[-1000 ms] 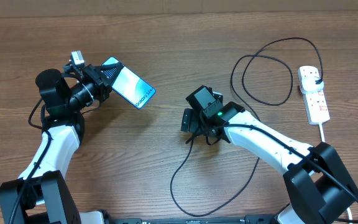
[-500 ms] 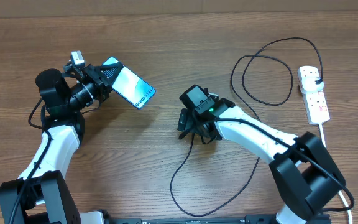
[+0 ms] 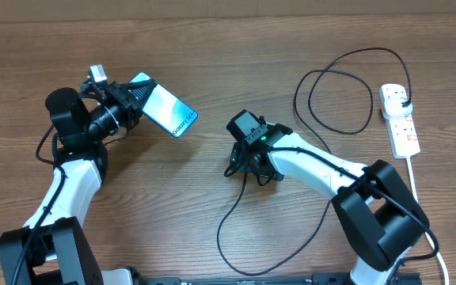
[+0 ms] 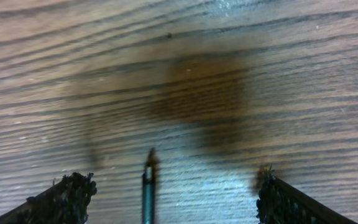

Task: Plug charger to phone and switch on socket
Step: 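Lower the right gripper over the black cable's plug end, then close the right gripper on the cable plug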

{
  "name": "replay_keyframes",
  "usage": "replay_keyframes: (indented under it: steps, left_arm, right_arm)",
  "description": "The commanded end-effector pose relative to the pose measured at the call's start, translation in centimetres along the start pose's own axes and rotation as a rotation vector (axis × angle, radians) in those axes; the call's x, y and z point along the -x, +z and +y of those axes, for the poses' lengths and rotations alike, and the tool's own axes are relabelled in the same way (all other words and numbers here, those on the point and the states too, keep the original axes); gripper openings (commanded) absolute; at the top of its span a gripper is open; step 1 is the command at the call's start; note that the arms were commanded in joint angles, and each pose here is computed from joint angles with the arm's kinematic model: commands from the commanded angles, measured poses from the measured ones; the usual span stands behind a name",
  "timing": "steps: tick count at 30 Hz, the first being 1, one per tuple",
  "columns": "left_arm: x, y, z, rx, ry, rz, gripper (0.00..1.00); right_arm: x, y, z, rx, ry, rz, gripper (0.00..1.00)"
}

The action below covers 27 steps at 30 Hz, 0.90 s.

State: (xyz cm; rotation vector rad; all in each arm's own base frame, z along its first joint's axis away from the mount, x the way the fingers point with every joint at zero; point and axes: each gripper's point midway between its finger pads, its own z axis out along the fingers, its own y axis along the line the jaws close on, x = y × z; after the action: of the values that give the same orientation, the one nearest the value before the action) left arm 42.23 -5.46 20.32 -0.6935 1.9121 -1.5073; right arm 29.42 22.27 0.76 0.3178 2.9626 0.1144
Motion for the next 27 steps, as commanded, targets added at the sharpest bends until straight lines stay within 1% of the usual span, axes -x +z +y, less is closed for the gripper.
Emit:
replay_keyframes:
  steps: [1,3,8,12,16,19,23,27]
  left_arm:
    - [0.4,0.0,-1.2,-0.02,0.021,-0.007,0.04]
    - [0.5,0.0,-1.1,-0.019,0.021,-0.01,0.04]
    - [0.5,0.0,-1.1,-0.017,0.021,-0.014,0.04]
    - [0.6,0.0,-1.1,-0.016,0.021,-0.018,0.04]
    - [0.8,0.0,-1.0,-0.012,0.02,-0.03,0.04]
    - [0.8,0.0,-1.0,-0.012,0.02,-0.03,0.04]
    - [0.8,0.0,-1.0,-0.012,0.02,-0.029,0.04]
    - [0.8,0.0,-1.0,-0.012,0.019,-0.029,0.04]
  right_arm:
    - [0.4,0.4,0.5,-0.006,-0.008,-0.006,0.87]
    - [0.2,0.7,0.5,-0.01,-0.008,0.001,0.84]
    - [0.2,0.6,1.0,0.014,-0.007,0.009,0.82]
    - [0.1,0.6,1.6,0.043,-0.006,0.022,0.74]
    - [0.0,0.7,1.8,0.053,-0.006,0.027,0.73]
    - [-0.3,0.7,1.9,0.051,-0.012,0.032,0.64]
    - [-1.0,1.1,2.4,0.055,-0.021,0.051,0.56]
    - [-1.3,1.2,2.5,0.056,-0.014,0.055,0.53]
